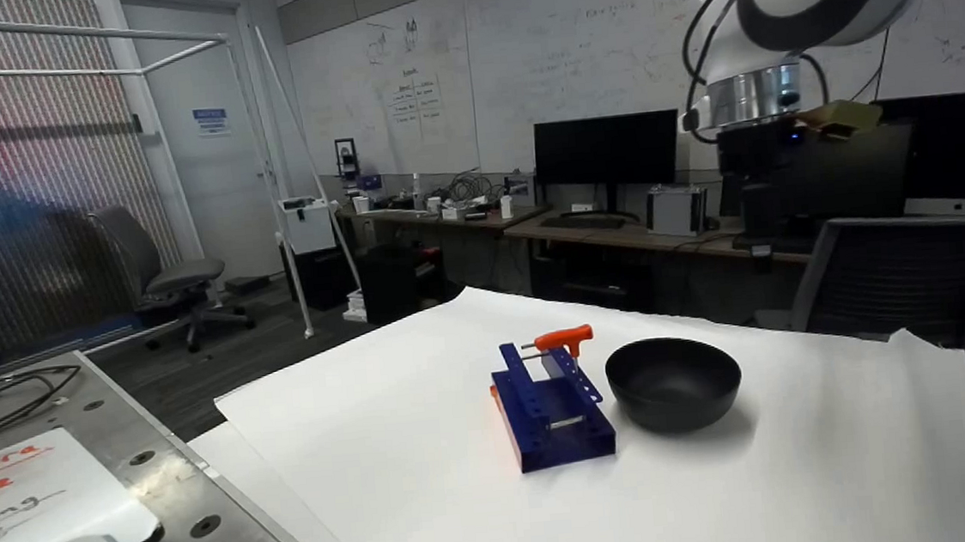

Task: Put the orange object inside the bowl.

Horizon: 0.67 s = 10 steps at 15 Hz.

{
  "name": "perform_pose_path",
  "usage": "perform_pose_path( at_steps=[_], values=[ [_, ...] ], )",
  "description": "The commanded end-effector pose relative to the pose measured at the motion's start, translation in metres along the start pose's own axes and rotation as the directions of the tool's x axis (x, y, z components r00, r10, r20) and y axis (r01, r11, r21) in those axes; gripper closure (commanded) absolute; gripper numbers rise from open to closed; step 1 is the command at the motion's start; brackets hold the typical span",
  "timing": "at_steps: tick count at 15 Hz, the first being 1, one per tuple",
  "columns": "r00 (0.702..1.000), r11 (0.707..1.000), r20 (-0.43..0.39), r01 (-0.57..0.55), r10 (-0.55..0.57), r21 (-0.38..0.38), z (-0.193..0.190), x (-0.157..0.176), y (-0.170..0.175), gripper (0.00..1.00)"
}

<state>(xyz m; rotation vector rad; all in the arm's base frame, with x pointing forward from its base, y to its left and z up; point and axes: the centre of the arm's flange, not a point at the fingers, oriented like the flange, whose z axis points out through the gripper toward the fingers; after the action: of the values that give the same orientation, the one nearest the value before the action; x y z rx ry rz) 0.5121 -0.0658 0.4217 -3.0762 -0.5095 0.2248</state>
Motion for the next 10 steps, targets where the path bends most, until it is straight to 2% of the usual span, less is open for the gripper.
perform_pose_path(
  at_steps=[1, 4, 8, 10],
  values=[
    [0.984, 0.983, 0.025, 0.179, -0.178, -0.037, -0.002, 0.096, -0.009, 0.00],
    [0.961, 0.960, 0.013, 0.276, -0.276, -0.052, 0.010, 0.159, -0.028, 0.00],
    [0.931, 0.931, -0.045, 0.359, -0.362, -0.063, 0.032, 0.203, -0.050, 0.00],
    [0.914, 0.914, -0.029, 0.402, -0.405, -0.058, 0.040, 0.215, -0.058, 0.00]
  ],
)
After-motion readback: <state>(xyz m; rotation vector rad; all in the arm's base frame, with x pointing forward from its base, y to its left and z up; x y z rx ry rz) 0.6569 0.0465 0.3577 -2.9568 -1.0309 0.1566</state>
